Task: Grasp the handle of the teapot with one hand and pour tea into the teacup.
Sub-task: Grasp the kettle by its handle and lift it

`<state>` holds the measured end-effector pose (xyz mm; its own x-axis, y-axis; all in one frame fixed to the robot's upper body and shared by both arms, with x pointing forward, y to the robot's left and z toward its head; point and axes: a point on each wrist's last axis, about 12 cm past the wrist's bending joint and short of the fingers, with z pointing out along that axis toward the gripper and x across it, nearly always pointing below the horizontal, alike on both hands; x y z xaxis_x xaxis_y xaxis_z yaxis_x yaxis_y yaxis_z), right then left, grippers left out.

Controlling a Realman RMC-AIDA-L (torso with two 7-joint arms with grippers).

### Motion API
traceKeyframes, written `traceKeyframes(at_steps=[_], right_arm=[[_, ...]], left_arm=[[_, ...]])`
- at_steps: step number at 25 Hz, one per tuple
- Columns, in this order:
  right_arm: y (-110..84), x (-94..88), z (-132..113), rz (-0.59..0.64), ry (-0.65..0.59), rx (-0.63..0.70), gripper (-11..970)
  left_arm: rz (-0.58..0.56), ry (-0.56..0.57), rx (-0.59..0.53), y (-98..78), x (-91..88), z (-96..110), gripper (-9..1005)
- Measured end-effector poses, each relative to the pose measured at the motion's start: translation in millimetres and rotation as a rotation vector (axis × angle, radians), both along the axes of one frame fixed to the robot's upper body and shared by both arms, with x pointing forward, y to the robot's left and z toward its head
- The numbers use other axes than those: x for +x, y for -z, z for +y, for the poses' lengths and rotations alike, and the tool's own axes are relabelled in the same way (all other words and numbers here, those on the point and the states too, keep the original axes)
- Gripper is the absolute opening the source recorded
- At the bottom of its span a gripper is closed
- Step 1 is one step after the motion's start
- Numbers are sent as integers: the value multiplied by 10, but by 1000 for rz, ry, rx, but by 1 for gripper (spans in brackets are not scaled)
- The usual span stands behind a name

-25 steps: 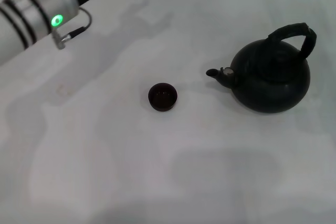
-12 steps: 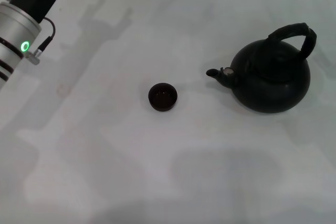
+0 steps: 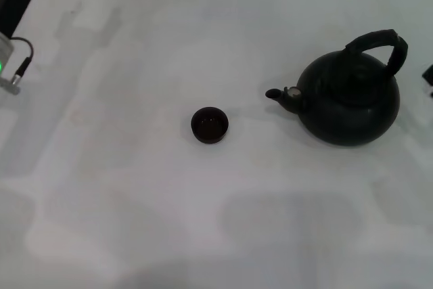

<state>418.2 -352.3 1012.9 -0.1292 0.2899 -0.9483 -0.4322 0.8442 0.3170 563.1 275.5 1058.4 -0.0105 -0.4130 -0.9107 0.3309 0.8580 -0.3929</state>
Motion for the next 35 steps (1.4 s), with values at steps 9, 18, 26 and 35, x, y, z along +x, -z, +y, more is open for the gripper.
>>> traceKeyframes(at_steps=[9, 18, 26, 35], right_arm=[[43, 343, 278, 20, -29, -33, 871], [56, 469, 345, 39, -28, -49, 862], [84, 475, 348, 59, -26, -63, 836], [90, 458, 344, 57, -26, -70, 545]], left_arm=[[42, -42, -7, 106, -56, 95, 864], [62, -45, -19, 145, -91, 121, 861], [64, -51, -29, 144, -90, 135, 861], [79, -54, -51, 167, -109, 145, 862]])
